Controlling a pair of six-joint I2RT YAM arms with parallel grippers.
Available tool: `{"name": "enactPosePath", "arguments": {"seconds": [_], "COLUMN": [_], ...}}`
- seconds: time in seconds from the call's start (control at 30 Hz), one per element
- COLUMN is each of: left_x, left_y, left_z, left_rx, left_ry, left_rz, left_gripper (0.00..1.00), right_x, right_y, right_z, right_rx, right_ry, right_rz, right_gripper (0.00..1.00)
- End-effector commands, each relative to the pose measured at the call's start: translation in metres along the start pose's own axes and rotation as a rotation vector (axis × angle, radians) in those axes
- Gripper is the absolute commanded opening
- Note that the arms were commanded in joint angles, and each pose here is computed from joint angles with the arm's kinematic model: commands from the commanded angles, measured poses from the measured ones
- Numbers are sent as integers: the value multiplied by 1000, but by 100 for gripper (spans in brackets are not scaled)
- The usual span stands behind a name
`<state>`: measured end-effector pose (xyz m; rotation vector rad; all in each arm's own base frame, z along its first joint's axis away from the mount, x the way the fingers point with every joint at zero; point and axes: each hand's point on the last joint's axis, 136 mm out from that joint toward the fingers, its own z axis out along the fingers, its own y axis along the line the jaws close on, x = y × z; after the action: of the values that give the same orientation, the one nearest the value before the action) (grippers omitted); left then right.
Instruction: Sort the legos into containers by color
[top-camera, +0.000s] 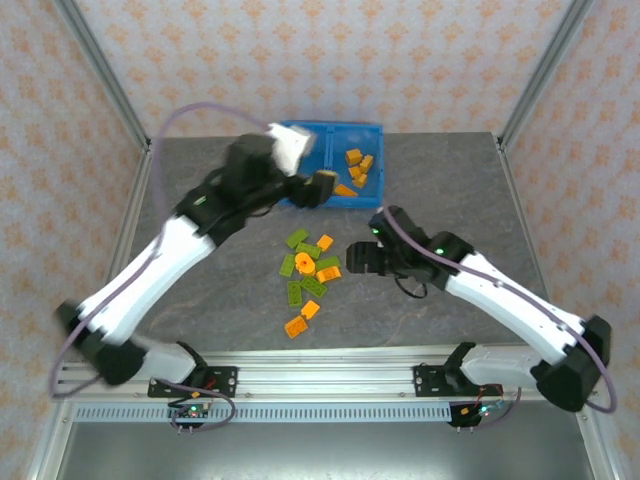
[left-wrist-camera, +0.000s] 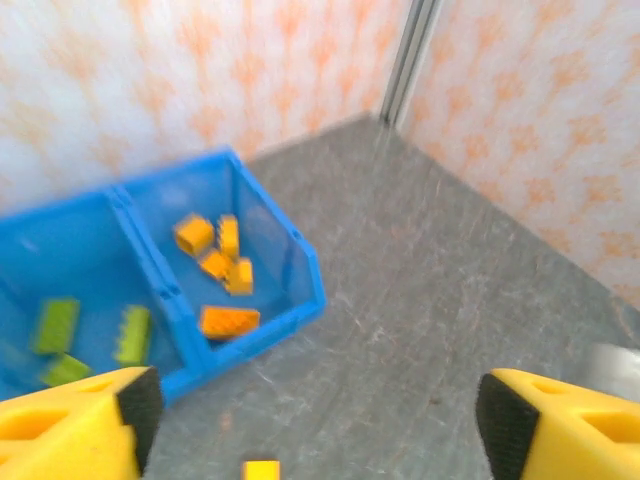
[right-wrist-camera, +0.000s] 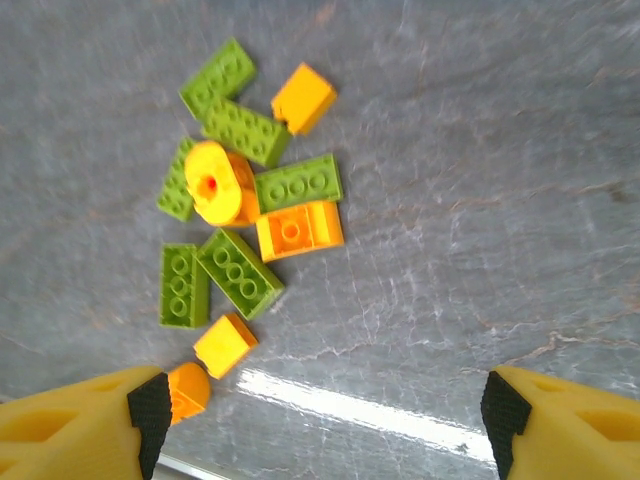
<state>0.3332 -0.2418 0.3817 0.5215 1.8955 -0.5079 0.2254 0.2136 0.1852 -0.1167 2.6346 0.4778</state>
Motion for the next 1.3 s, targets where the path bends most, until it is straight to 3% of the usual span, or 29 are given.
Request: {"name": "enactPosePath", "arguments": {"seconds": [0.0, 0.03, 0.13, 0.33, 0.47, 0.67, 0.97, 1.27], "left_x": [54, 74, 137, 195, 209, 222, 225, 231], "left_y": [6, -1, -15, -10, -14, -9, -6, -3], "left_z": [-37, -54, -93, -114, -103, -91, -82, -78], "left_rx": [-4, 48, 203, 211, 239, 230, 207, 195], "left_ry": [106, 149, 273, 280, 243, 285, 249, 259], "left_rz": [235, 319, 511, 562, 550, 573, 554, 556], "left_gripper": [95, 99, 100, 100, 100, 100, 100, 100], "right_x": [3, 4, 7, 15, 21, 29, 50, 50], "right_y": [16, 20, 24, 26, 32, 27, 5, 5], "right_z": [33, 43, 74, 126, 148, 168, 179, 193], "right_rx": [-10, -7, 17, 70, 76, 114, 230, 238], "right_ry": [58, 78, 136, 237, 299, 338, 396, 395], "right_rz": [-74, -85, -93, -91, -72, -66, -80, -99], "right_gripper": [83, 83, 83, 86, 86, 83, 70, 73]}}
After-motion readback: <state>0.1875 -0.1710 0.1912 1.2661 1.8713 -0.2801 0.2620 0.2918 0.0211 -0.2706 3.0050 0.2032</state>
